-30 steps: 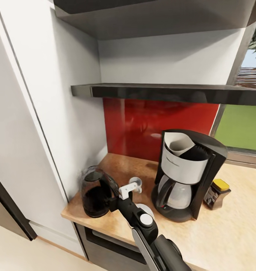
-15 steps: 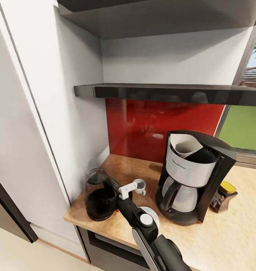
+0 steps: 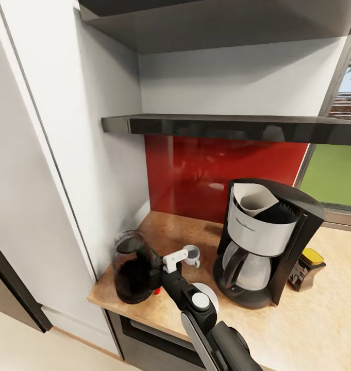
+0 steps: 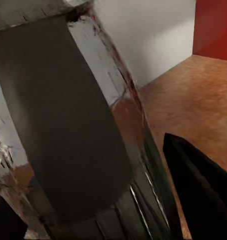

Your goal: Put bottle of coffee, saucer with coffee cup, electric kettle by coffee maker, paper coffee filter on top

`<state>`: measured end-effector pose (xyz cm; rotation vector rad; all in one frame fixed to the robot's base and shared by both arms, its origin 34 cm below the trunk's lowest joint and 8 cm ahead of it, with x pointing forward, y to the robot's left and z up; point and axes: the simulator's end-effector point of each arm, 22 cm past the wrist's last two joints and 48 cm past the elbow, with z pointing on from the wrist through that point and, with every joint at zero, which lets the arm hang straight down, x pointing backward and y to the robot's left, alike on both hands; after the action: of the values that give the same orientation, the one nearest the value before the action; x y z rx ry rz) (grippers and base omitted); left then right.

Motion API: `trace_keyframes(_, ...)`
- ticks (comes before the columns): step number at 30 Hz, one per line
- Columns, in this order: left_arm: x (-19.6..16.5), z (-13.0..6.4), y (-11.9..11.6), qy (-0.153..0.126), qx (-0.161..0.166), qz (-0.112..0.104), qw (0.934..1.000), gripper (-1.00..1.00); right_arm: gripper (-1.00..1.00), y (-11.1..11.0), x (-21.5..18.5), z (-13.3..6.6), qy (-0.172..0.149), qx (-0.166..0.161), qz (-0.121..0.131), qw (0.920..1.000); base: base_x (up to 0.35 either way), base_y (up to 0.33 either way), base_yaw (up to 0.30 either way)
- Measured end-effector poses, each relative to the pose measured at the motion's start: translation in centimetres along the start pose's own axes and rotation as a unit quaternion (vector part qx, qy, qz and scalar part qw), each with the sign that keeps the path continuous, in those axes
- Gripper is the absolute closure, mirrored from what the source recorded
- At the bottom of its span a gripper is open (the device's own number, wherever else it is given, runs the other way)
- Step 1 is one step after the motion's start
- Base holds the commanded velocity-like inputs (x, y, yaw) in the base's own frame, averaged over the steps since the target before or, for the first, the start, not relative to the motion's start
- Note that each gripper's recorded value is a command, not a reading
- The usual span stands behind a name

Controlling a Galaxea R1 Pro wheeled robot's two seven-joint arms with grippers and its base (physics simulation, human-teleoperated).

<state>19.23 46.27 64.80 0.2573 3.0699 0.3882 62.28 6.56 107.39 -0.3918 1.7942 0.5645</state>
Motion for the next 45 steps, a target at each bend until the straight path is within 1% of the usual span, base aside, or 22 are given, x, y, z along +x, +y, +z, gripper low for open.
trace_keyframes(30, 0.0, 0.0, 0.0, 0.0, 0.0, 0.001, 1.0, -1.0, 1.0, 0.0, -0.1, 0.0, 0.0, 0.0, 0.002, 1.0, 0.0, 0.0, 0.0)
trace_keyframes(31, 0.0, 0.0, 0.0, 0.0, 0.0, 0.002, 1.0, -1.0, 1.0, 0.0, -0.2, 0.0, -0.001, 0.0, 0.002, 1.0, 0.0, 0.0, 0.0)
trace_keyframes(34, -0.1, 0.0, 0.0, 0.0, 0.0, 0.005, 1.0, -1.0, 1.0, 0.1, -2.1, -0.4, -0.022, 0.0, 0.0, 0.9998, 0.0, 0.0, 0.0)
trace_keyframes(35, -0.2, 0.0, 0.1, -0.001, 0.0, 0.007, 1.0, -1.0, 1.0, -0.8, -3.7, -0.8, -0.038, 0.024, -0.001, 0.999, 0.0, 0.0, 0.0)
trace_keyframes(36, -0.2, 0.0, 0.1, -0.002, -0.001, 0.007, 1.0, -1.0, 1.0, -1.3, -5.1, -1.3, -0.052, 0.039, -0.006, 0.9979, 0.0, 0.0, 0.0)
trace_keyframes(37, -0.3, 0.0, 0.2, -0.002, -0.001, 0.007, 1.0, -1.0, 1.0, -1.7, -5.4, -1.4, -0.056, 0.048, 0.0, 0.9973, 0.0, 0.0, 0.0)
trace_keyframes(38, -0.4, 0.0, 0.3, -0.003, -0.002, 0.007, 1.0, -1.0, 1.0, -2.0, -5.7, -1.5, -0.058, 0.056, 0.0, 0.9967, 0.0, 0.0, 0.0)
trace_keyframes(41, -0.5, 0.0, 0.4, -0.003, -0.004, 0.007, 1.0, -1.0, 1.0, -2.4, -6.2, -1.6, -0.061, 0.066, 0.001, 0.996, 0.0, 0.0, 0.0)
trace_keyframes(45, -0.6, 0.0, 0.5, -0.005, -0.004, 0.006, 1.0, -1.0, 1.0, -2.5, -6.8, -1.8, -0.067, 0.068, 0.001, 0.9954, 0.0, 0.0, 0.0)
